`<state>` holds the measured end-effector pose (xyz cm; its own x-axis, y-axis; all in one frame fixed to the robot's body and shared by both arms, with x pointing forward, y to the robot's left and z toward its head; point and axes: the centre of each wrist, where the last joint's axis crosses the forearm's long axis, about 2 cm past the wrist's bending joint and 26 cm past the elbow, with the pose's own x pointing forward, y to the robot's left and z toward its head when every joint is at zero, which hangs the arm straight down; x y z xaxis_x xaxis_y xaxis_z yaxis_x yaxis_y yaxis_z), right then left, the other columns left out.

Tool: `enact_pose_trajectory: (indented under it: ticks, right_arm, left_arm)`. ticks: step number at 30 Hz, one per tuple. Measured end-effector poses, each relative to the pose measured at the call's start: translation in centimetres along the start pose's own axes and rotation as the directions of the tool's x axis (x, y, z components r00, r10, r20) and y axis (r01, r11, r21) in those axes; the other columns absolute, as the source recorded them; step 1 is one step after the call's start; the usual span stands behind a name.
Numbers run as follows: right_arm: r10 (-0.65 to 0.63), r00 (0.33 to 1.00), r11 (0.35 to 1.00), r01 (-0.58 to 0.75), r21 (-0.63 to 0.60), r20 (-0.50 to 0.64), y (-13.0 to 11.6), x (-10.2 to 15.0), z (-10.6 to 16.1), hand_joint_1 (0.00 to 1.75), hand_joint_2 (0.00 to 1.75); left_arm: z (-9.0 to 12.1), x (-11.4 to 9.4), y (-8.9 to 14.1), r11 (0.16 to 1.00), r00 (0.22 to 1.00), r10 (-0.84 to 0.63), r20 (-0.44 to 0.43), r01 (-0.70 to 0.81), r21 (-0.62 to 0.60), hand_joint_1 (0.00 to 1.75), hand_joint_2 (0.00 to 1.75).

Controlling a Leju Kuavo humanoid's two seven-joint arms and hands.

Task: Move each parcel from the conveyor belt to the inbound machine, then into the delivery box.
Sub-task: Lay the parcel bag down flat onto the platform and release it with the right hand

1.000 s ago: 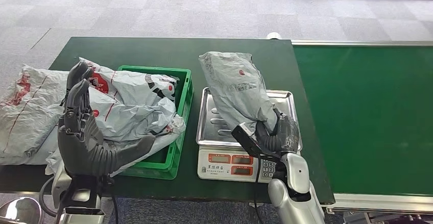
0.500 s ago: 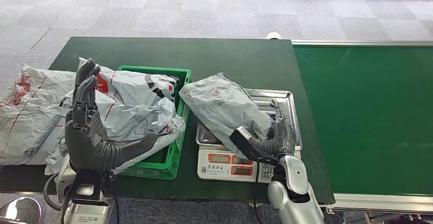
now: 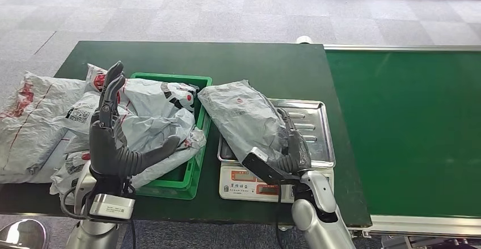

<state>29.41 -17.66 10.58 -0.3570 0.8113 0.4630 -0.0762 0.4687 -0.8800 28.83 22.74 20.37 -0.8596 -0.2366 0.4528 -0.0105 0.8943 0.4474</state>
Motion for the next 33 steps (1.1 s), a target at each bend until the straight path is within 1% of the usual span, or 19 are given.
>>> enact_pose_trajectory:
  ticks: [2, 4, 14, 15, 17, 20, 22, 24, 26, 28, 30, 33]
  right_arm:
    - [0.01, 0.999, 0.998, -0.008, -0.064, 0.041, -0.6, 0.6, -0.4, 0.0, 1.75]
    - [0.02, 0.998, 0.995, -0.015, -0.095, 0.062, -1.1, 1.0, -0.7, 0.0, 1.75]
    - [0.044, 0.994, 0.991, -0.031, -0.127, 0.101, -1.6, 1.6, -0.8, 0.0, 1.75]
    - [0.054, 0.993, 0.987, -0.036, -0.157, 0.11, -1.7, 1.6, -0.8, 0.0, 1.75]
    - [0.086, 0.986, 0.962, -0.045, -0.269, 0.141, -2.2, 1.8, -0.7, 0.0, 1.75]
    - [0.152, 0.968, 0.888, -0.045, -0.458, 0.198, -3.7, 2.5, -0.6, 0.0, 1.75]
    - [0.22, 0.941, 0.808, -0.028, -0.588, 0.258, -5.2, 3.5, -0.3, 0.0, 1.75]
    - [0.296, 0.897, 0.725, 0.013, -0.688, 0.328, -6.8, 4.7, -0.2, 0.0, 1.75]
    - [0.347, 0.861, 0.642, 0.071, -0.764, 0.373, -8.6, 5.7, 0.1, 0.0, 1.75]
    - [0.364, 0.855, 0.561, 0.115, -0.82, 0.369, -10.4, 6.1, 0.5, 0.0, 1.75]
    - [0.364, 0.864, 0.5, 0.135, -0.855, 0.349, -11.8, 6.0, 1.1, 0.0, 1.75]
    - [0.369, 0.866, 0.428, 0.164, -0.889, 0.338, -13.5, 6.2, 2.0, 0.0, 1.75]
  left_arm:
    - [0.2, -0.5, 0.1, 1.0, 1.0, -0.005, -0.02, 0.005, -0.001, 0.0, 1.75]
    - [0.3, -0.9, 0.2, 1.0, 0.999, -0.009, -0.035, 0.009, -0.002, 0.0, 1.75]
    - [0.6, -1.6, 0.3, 1.0, 0.998, -0.013, -0.063, 0.013, -0.005, 0.0, 1.75]
    - [0.6, -1.7, 0.3, 1.0, 0.998, -0.013, -0.066, 0.013, -0.005, 0.0, 1.75]
    - [0.6, -1.8, 0.3, 1.0, 0.997, -0.015, -0.07, 0.015, -0.004, 0.0, 1.75]
    - [-0.1, -2.3, 0.4, 1.0, 0.997, -0.02, -0.077, 0.02, -0.006, 0.0, 1.75]
    - [-1.1, -3.2, 0.5, 0.999, 0.994, -0.038, -0.098, 0.036, -0.021, 0.0, 1.75]
    - [-2.4, -4.4, 0.6, 0.995, 0.988, -0.09, -0.125, 0.084, -0.05, 0.0, 1.75]
    - [-4.0, -5.8, 0.4, 0.978, 0.968, -0.195, -0.155, 0.18, -0.106, 0.0, 1.75]
    - [-5.7, -7.4, -0.2, 0.932, 0.925, -0.339, -0.171, 0.306, -0.194, 0.0, 1.75]
    - [-7.5, -8.8, -0.9, 0.87, 0.875, -0.459, -0.154, 0.407, -0.28, 0.0, 1.75]
    - [-9.9, -10.3, -2.3, 0.766, 0.816, -0.569, -0.107, 0.478, -0.43, 0.0, 1.75]
